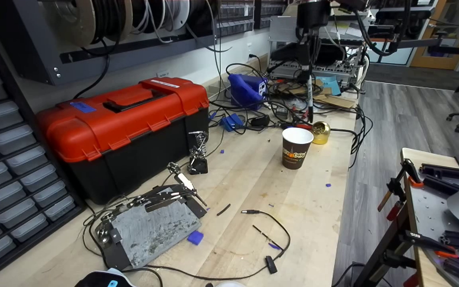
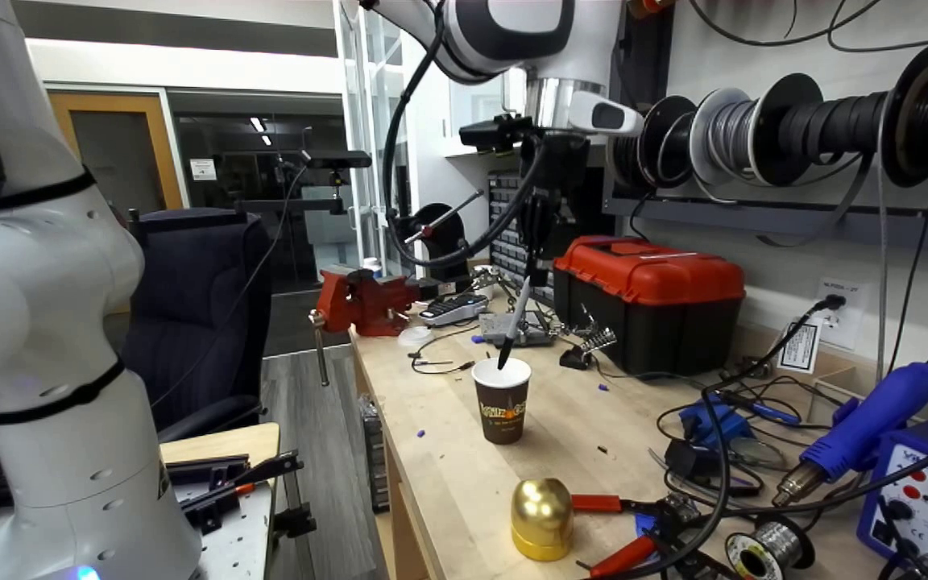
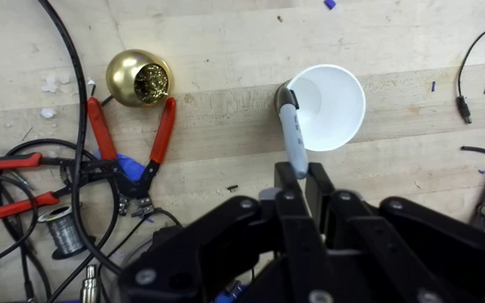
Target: Take the marker out of the cup and put it on the table
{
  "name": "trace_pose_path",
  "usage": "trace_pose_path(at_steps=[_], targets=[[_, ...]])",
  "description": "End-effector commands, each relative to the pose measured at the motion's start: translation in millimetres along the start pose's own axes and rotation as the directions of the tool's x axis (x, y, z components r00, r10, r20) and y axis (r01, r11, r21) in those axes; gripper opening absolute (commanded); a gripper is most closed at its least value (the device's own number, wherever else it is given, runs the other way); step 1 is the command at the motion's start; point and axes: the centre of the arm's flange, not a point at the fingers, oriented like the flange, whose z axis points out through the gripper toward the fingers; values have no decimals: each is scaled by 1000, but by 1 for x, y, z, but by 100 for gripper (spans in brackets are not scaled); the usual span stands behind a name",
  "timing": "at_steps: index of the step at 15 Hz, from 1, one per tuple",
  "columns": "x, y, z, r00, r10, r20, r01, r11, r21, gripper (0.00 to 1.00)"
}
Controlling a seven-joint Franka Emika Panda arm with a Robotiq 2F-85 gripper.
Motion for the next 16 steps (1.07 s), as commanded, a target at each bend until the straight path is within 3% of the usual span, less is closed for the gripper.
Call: trace_pose_path(at_steps=[1,4,9,16], targets=[[-35,-15,-50,999,-37,-40,35,998,-56,0],[-43,-49,-76,993,-116,-16,114,987,-117,0],[-40,-110,-89,969,-239,67,248,951,-184,0],[-11,-156,-80,920,-348,180,375,916,-143,0]])
